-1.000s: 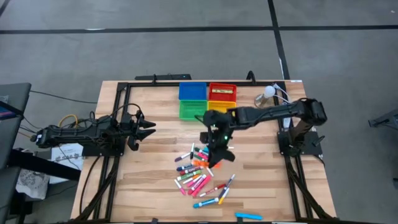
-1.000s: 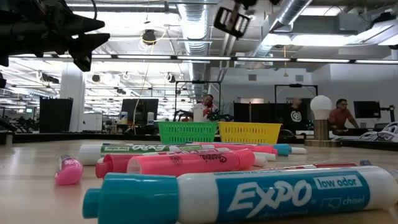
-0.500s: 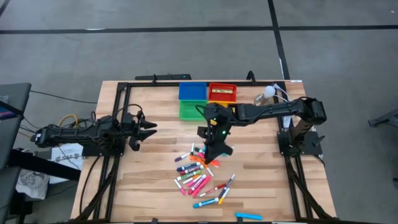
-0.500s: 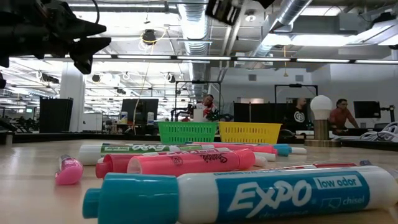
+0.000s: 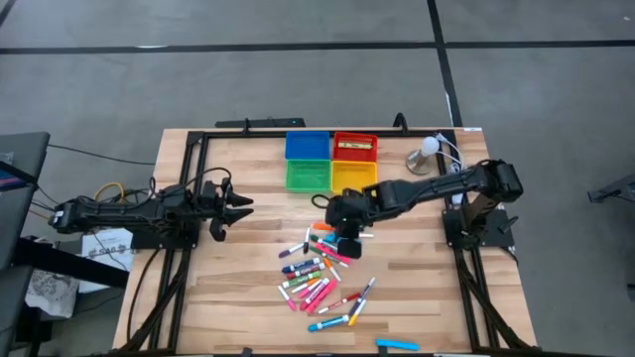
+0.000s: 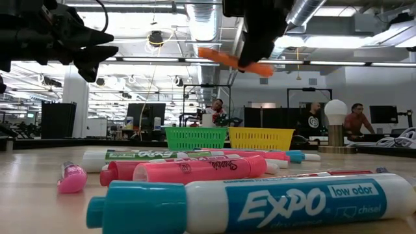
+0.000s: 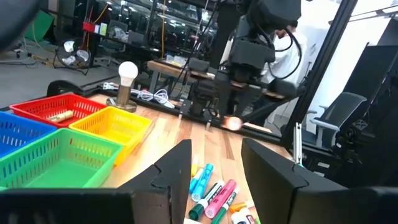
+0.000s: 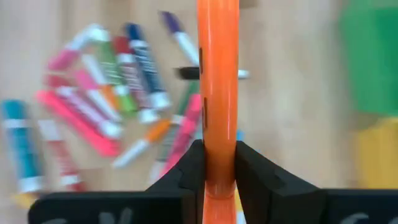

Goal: Pick & Place Markers
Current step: Put the orange marker in the red bin

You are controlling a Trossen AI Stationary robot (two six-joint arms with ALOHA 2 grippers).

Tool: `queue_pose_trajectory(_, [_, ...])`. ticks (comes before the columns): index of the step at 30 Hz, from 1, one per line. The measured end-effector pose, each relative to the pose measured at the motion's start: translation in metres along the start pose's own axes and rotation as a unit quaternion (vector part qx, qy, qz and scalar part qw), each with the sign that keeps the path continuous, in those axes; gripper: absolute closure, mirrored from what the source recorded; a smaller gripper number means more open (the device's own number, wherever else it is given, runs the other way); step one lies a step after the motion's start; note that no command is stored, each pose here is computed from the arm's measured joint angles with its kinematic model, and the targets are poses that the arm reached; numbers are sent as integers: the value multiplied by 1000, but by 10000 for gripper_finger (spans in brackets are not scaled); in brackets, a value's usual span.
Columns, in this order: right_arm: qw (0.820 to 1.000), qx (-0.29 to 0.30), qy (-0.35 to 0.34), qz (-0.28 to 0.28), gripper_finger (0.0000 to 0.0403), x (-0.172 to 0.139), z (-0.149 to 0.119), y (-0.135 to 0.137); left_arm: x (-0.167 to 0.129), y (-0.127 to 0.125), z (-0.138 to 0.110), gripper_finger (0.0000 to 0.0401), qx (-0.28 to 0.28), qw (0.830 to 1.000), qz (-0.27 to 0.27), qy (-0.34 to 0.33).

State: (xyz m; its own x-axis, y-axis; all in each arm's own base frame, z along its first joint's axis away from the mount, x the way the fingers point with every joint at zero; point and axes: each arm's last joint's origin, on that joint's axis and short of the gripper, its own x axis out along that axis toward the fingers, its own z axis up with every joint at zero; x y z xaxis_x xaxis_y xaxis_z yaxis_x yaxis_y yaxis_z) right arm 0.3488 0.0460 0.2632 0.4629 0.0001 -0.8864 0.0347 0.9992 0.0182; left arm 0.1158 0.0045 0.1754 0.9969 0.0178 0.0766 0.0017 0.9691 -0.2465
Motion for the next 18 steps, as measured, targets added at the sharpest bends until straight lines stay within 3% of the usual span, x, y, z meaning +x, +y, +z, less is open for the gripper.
queue_pose_trajectory(8, [988,-54,18,-142,346,-2,-1,-26,0,0,0,260,0,1000,0,0])
queue_pose_trajectory(18, [978,-55,40,-197,346,-22,11,-103,0,0,0,260,0,1000,0,0])
